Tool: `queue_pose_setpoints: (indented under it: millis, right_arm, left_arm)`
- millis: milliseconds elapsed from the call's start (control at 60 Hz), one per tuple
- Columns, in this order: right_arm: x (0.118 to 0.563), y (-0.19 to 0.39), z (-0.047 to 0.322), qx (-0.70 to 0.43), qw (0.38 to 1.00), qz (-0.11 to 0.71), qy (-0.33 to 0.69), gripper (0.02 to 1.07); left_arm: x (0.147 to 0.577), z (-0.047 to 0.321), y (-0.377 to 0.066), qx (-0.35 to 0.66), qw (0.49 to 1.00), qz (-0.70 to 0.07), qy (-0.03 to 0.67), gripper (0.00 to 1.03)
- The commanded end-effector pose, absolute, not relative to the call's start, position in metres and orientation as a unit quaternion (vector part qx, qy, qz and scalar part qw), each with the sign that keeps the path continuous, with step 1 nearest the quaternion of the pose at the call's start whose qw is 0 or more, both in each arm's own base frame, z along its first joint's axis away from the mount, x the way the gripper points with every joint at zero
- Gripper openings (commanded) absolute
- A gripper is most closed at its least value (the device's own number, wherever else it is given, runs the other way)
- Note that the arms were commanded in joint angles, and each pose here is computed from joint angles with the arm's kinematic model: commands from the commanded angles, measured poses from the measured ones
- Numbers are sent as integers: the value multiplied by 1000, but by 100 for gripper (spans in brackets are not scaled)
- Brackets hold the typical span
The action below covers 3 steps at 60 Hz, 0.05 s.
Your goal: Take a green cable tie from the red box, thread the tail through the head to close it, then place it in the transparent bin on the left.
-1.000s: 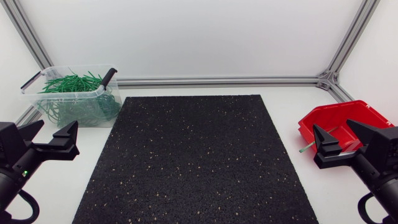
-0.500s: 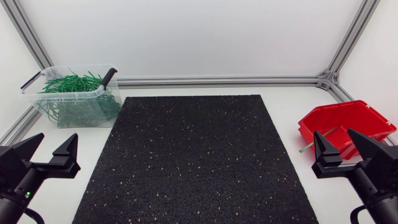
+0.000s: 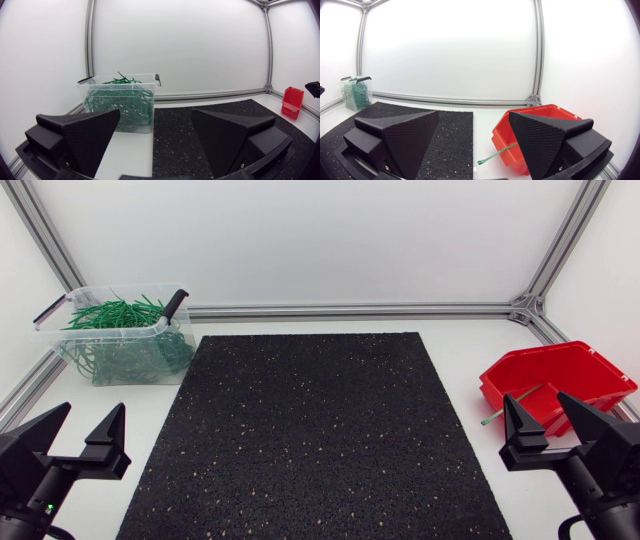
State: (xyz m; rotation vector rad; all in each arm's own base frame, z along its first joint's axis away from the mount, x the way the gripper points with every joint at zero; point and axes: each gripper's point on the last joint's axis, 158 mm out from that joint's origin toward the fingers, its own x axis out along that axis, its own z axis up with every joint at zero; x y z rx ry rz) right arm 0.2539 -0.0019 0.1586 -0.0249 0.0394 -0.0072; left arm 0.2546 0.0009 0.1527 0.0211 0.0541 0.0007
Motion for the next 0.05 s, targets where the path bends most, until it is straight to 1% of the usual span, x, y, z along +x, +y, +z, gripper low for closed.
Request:
queue_pose_setpoints:
  millis: [0,33]
  right_arm:
    - [254,-2,149,0,1000,-5,28,103]
    - [254,-2,149,0,1000,-5,28,103]
  left_arm:
    - [255,131,-3,0,999,-7,48,99]
    - [255,131,-3,0,999,-7,48,99]
